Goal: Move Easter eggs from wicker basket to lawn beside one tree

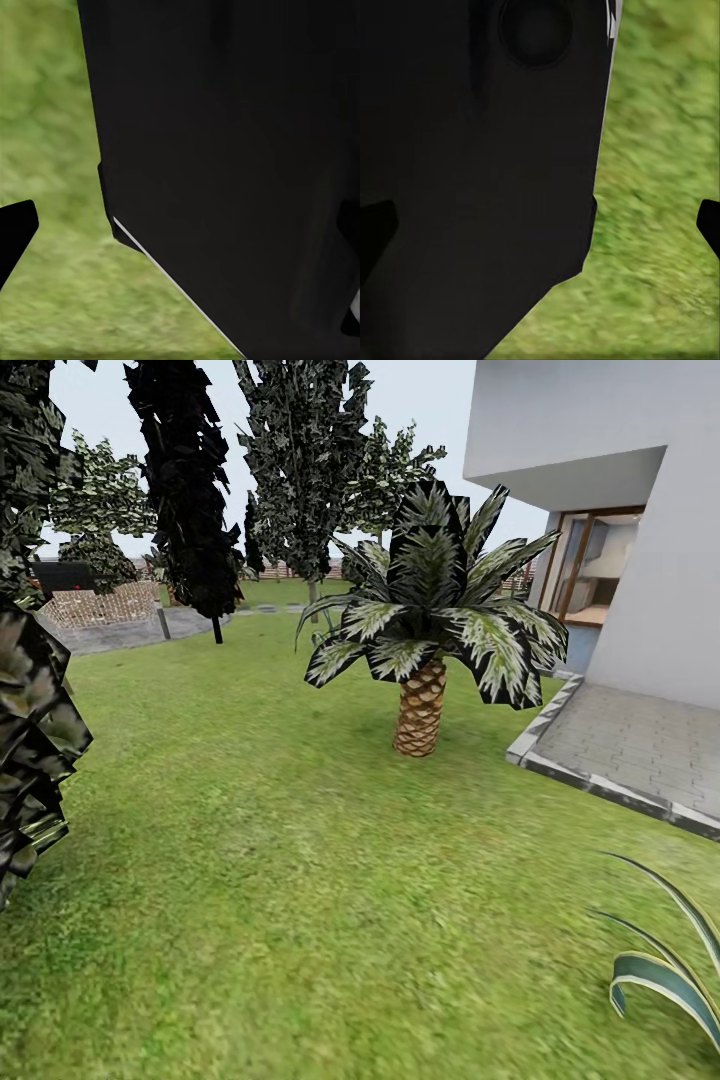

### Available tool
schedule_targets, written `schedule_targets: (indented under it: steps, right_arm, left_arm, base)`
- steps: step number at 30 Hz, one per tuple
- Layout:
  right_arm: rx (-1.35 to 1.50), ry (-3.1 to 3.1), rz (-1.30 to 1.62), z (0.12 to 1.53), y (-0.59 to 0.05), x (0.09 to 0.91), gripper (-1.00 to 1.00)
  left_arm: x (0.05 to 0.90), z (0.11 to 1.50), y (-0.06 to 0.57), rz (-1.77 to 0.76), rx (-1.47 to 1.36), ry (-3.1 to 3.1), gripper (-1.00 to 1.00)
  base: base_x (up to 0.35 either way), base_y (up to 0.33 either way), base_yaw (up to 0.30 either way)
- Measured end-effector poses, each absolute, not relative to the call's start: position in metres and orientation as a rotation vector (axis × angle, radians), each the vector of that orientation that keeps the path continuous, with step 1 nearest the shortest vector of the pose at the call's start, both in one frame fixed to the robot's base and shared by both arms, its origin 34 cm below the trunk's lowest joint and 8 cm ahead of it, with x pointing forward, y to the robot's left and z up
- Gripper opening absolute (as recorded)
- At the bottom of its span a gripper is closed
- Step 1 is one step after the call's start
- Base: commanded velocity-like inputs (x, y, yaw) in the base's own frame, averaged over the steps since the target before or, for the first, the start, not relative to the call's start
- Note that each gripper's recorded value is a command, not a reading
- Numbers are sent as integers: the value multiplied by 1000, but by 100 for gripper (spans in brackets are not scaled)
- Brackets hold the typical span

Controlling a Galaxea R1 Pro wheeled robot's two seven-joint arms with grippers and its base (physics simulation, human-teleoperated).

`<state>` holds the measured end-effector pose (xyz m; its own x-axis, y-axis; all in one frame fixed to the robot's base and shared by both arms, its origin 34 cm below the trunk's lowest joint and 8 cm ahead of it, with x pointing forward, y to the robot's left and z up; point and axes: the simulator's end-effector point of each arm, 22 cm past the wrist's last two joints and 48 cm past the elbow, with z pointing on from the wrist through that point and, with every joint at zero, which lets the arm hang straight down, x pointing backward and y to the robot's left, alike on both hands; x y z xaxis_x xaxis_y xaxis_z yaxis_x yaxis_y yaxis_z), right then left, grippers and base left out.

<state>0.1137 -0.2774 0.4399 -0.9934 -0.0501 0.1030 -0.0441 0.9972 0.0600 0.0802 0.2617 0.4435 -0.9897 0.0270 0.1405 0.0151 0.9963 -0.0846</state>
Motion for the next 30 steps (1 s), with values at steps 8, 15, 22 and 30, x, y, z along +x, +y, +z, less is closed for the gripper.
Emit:
schedule_targets:
  steps: [8,15,22,30]
  right_arm:
    - [64,-3035,-88,440,-275,114,100]
    - [57,-3033,-104,439,-263,113,100]
    - [57,-3033,-105,439,-263,113,100]
    - [62,-3033,-105,439,-263,113,100]
  left_arm:
    - [80,444,262,125,-32,-2997,100]
    - [80,444,262,127,-33,-2997,100]
    - [80,444,261,127,-28,-2997,100]
    - [80,444,261,127,-27,-2998,100]
  base:
    - [0,0,59]
    - [0,0,276]
    - [25,0,294]
    - [287,0,295]
